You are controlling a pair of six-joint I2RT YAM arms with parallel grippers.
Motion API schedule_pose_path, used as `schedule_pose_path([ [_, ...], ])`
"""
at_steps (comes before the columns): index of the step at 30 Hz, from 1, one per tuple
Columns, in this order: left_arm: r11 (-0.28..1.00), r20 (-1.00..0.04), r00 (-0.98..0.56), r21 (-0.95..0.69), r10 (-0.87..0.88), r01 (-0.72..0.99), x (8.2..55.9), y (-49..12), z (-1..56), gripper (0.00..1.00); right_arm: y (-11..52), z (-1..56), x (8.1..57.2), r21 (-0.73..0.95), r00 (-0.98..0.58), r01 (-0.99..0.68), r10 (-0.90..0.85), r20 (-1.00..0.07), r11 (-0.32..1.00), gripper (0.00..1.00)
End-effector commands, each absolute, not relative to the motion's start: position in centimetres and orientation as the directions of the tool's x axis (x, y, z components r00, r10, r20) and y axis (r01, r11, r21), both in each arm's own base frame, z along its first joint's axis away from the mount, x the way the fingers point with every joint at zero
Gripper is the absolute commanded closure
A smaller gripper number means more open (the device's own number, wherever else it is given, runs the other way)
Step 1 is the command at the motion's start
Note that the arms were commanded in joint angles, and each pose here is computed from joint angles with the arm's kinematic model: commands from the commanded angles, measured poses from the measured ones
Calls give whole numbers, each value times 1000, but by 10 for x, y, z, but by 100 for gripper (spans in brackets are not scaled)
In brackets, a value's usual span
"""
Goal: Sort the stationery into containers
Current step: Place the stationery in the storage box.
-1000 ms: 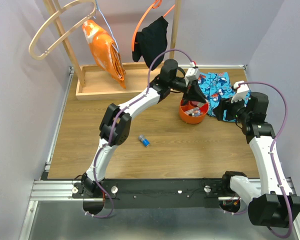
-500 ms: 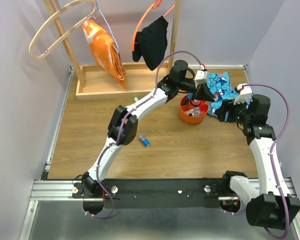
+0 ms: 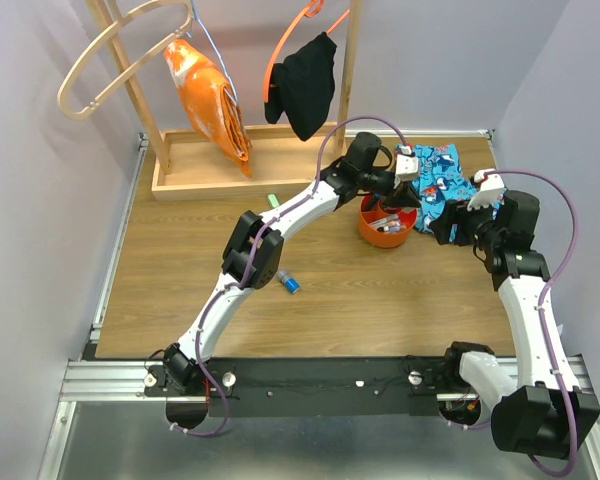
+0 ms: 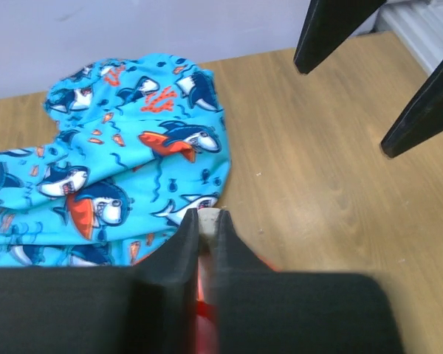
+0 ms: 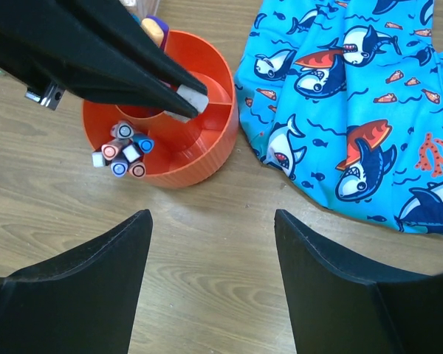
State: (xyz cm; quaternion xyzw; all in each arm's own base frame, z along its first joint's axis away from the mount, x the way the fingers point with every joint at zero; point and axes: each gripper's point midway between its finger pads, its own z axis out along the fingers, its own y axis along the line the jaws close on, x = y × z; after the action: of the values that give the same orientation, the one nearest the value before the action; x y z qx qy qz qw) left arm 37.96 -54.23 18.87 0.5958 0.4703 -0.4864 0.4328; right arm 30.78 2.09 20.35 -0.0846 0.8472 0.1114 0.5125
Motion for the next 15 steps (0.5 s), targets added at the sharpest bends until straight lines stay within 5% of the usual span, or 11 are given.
schedule_pose_path([
  [1, -124, -977, 87, 64, 194, 990, 389, -545, 170, 74, 17, 203, 311, 104, -448, -243, -17, -894, 965, 25],
  [15, -125, -982, 135, 119, 134, 985, 386, -546, 208, 47, 17, 201, 310, 105, -445, -242, -14, -895, 965, 25],
])
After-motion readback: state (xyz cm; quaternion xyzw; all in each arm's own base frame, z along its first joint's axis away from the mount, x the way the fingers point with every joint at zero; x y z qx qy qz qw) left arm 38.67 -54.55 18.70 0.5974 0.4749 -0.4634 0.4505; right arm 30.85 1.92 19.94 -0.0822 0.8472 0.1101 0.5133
